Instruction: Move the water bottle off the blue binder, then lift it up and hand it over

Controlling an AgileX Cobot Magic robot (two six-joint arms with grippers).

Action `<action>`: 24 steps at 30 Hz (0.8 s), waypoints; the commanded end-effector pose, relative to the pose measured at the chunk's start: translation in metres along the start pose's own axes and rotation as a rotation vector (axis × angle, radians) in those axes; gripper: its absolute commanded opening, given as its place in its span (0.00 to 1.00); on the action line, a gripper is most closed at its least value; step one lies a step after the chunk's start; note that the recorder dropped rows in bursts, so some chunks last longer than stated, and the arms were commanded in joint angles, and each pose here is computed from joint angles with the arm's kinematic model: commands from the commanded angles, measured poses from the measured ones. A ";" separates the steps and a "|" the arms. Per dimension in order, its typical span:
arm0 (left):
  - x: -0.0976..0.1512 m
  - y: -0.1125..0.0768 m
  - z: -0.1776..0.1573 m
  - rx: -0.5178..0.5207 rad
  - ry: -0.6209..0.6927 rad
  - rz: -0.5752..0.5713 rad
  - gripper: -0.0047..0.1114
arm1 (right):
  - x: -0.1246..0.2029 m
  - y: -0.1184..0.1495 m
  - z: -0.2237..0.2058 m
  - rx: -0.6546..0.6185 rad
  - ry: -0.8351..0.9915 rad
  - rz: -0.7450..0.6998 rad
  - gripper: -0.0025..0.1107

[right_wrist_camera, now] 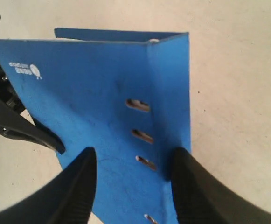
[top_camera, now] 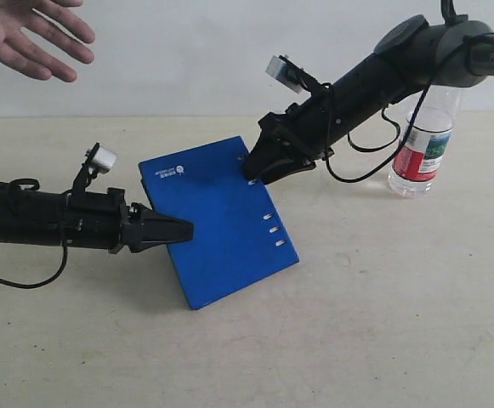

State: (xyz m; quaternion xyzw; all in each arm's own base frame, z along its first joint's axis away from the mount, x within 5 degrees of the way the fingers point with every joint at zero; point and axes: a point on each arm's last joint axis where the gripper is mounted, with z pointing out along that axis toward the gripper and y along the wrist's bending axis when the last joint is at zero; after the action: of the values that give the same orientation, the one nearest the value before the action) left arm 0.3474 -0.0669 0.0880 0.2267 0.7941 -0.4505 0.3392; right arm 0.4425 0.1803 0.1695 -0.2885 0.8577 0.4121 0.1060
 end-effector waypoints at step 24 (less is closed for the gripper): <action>-0.011 -0.014 -0.036 0.064 -0.072 0.107 0.08 | 0.018 0.002 -0.032 -0.051 -0.076 -0.200 0.67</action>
State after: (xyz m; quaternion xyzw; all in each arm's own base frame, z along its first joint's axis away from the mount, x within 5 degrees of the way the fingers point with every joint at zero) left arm 0.3352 -0.0422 0.1119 0.2536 0.7640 -0.4598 0.3750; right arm 0.4310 0.1446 0.1821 -0.3413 0.8374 0.4027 0.1418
